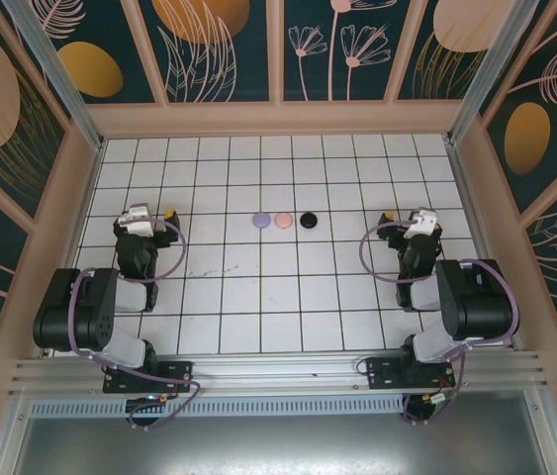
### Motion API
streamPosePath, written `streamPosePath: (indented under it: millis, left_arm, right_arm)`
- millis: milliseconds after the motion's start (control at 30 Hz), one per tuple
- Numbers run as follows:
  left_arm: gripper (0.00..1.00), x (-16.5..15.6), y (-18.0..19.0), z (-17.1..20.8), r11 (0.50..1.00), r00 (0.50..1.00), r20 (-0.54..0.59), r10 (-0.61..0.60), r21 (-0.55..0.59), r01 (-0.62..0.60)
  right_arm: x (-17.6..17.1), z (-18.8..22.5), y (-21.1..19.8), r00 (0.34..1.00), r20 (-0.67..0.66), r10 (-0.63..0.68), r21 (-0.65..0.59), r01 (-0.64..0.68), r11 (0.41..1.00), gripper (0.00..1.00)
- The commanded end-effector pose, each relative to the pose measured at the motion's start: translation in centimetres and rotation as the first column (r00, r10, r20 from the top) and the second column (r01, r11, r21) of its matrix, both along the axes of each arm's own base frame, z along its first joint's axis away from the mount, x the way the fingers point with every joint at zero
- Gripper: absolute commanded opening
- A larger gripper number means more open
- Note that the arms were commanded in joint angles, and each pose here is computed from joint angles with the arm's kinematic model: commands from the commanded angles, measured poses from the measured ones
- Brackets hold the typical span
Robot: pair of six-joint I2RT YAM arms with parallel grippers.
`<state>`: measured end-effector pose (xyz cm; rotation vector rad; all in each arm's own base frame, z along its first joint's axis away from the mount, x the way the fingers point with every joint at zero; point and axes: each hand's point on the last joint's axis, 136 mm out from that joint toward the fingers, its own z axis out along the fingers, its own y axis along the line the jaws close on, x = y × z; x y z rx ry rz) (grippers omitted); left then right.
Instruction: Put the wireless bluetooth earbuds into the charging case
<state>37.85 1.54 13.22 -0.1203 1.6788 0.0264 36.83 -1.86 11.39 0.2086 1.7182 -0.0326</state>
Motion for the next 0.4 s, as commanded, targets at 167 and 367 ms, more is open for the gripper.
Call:
streamPosePath:
  millis: [167,367]
  left_arm:
    - [0.99,0.14,0.28,0.22,1.000,1.000,0.009,0.015,-0.012,-0.015]
    - [0.99,0.01,0.42,0.29,1.000,1.000,0.014,0.024,-0.013,-0.023]
  right_arm:
    - [0.67,0.89,-0.18,0.999,0.028,0.034,0.010,-0.034,0.999,0.99]
    - [0.65,0.88,-0.11,0.998,0.028,0.057,0.020,-0.058,0.998,0.99]
